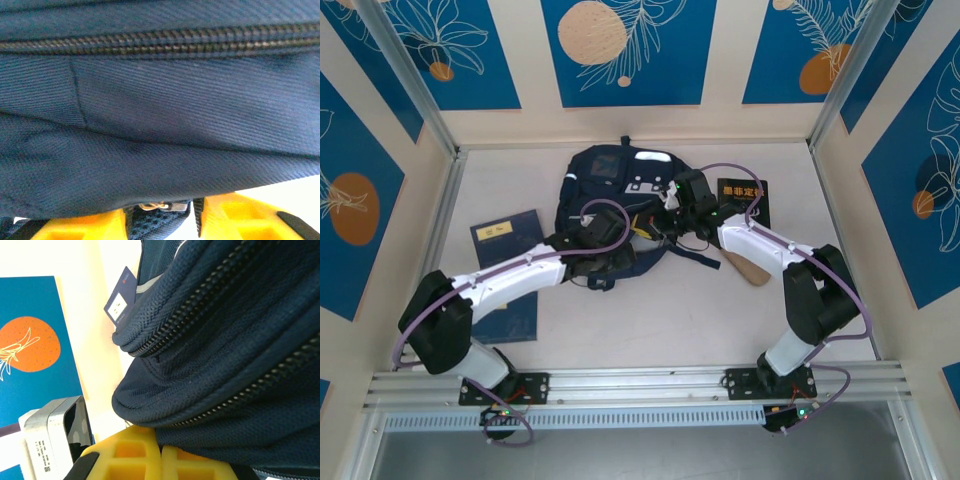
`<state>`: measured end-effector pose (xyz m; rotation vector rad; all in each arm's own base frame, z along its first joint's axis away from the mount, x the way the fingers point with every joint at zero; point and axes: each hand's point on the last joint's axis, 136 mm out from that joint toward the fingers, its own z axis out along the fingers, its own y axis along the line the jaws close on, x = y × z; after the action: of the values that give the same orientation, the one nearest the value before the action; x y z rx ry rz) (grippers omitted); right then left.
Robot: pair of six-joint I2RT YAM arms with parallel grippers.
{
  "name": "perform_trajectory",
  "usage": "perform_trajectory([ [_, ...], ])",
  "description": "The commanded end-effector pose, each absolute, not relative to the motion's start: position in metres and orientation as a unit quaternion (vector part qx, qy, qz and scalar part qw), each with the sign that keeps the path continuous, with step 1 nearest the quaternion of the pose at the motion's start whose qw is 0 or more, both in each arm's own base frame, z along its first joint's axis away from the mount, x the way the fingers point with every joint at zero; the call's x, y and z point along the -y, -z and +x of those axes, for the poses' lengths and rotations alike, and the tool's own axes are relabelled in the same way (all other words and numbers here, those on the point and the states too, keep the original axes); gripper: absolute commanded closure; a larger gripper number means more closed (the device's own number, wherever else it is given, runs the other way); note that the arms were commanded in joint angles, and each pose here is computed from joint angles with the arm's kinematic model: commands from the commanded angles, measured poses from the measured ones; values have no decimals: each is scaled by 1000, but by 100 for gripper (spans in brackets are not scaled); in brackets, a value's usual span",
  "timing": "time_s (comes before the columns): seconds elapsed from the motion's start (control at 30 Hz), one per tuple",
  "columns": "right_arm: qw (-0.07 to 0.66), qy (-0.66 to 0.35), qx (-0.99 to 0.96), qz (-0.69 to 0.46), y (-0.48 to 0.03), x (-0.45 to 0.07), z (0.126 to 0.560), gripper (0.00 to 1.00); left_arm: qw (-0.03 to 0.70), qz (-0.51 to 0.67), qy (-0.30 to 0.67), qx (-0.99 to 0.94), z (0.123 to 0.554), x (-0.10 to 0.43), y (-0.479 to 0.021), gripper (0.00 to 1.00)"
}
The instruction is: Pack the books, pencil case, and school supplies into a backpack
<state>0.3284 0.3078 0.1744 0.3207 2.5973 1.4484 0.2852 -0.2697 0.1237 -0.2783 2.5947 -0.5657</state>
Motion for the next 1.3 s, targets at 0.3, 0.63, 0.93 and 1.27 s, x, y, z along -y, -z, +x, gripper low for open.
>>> perform_trajectory([
  [0.3,85,-508,-854,70,-203,-319,323,94,262,-122,160,-944,282,242,-129,81],
  [0.63,84,-509,-855,64,-203,-324,322,94,250,-83,183,-947,284,261,-125,84],
  [0.93,82,-511,-854,60,-203,-325,321,94,261,-77,161,-949,290,257,-118,84],
  [1.27,103,-440,-891,45,-170,-317,316,95,261,-58,206,-941,288,265,-151,100],
])
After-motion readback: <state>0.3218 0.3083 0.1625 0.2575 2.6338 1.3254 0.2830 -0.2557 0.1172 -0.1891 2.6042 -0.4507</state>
